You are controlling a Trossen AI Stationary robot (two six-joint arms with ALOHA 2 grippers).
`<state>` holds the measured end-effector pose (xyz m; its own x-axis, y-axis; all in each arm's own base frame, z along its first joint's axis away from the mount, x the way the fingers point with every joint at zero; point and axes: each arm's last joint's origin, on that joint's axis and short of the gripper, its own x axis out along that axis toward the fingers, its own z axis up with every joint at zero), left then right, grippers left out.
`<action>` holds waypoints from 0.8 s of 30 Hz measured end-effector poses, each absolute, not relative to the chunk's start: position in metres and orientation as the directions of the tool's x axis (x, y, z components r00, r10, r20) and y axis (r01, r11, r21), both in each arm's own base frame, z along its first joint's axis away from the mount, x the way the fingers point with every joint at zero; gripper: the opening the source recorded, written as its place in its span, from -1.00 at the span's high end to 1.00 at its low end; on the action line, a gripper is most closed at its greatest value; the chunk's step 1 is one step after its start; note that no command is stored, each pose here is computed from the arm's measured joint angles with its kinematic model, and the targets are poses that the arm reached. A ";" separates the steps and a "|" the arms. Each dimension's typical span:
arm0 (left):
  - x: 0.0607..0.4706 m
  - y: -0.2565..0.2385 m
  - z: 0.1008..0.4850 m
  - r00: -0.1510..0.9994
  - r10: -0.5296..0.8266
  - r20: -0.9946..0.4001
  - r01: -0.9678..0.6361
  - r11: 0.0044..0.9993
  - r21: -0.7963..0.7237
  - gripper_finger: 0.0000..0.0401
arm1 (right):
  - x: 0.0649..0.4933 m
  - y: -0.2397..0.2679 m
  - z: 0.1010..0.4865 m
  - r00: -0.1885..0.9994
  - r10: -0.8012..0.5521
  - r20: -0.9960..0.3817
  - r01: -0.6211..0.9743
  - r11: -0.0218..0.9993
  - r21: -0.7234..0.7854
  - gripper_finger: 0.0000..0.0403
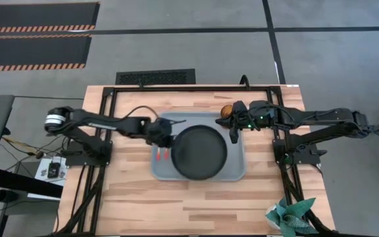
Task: Pick and place plate/cup/fork/spoon on tray
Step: Put the black plate on the gray serving tray to the right of the orange fork
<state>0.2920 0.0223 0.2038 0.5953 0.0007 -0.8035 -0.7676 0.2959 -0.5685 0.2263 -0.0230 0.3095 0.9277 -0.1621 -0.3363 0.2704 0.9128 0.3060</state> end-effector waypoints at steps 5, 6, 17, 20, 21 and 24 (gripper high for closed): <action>0.307 0.044 0.196 0.575 -0.006 -0.818 -0.791 0.253 -0.557 1.00 | 0.226 -0.023 0.310 0.930 -0.160 -0.331 0.267 0.913 0.308 0.95; 0.308 0.046 0.194 0.557 -0.010 -0.830 -0.803 0.245 -0.542 1.00 | 0.227 -0.023 0.310 0.930 -0.160 -0.331 0.267 0.913 0.308 0.95; 0.300 0.053 0.189 0.426 0.014 -0.904 -0.887 0.201 -0.415 1.00 | 0.227 -0.021 0.310 0.931 -0.153 -0.330 0.260 0.916 0.307 0.95; 0.299 0.056 0.189 0.423 0.041 -0.905 -0.894 0.180 -0.410 1.00 | 0.227 -0.021 0.310 0.932 -0.154 -0.329 0.258 0.918 0.301 0.95; 0.299 0.059 0.189 0.422 0.048 -0.906 -0.896 0.174 -0.408 1.00 | 0.227 -0.021 0.310 0.932 -0.154 -0.328 0.257 0.919 0.300 0.95; 0.298 0.065 0.189 0.425 0.062 -0.903 -0.898 0.157 -0.412 1.00 | 0.227 -0.021 0.310 0.933 -0.154 -0.327 0.254 0.922 0.292 0.95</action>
<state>0.2983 0.0647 0.1886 0.4250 0.0617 -0.9031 -0.8977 0.1572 -0.4117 0.2268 -0.0214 0.3105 0.9326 -0.1538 -0.3265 0.2543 0.9220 0.2921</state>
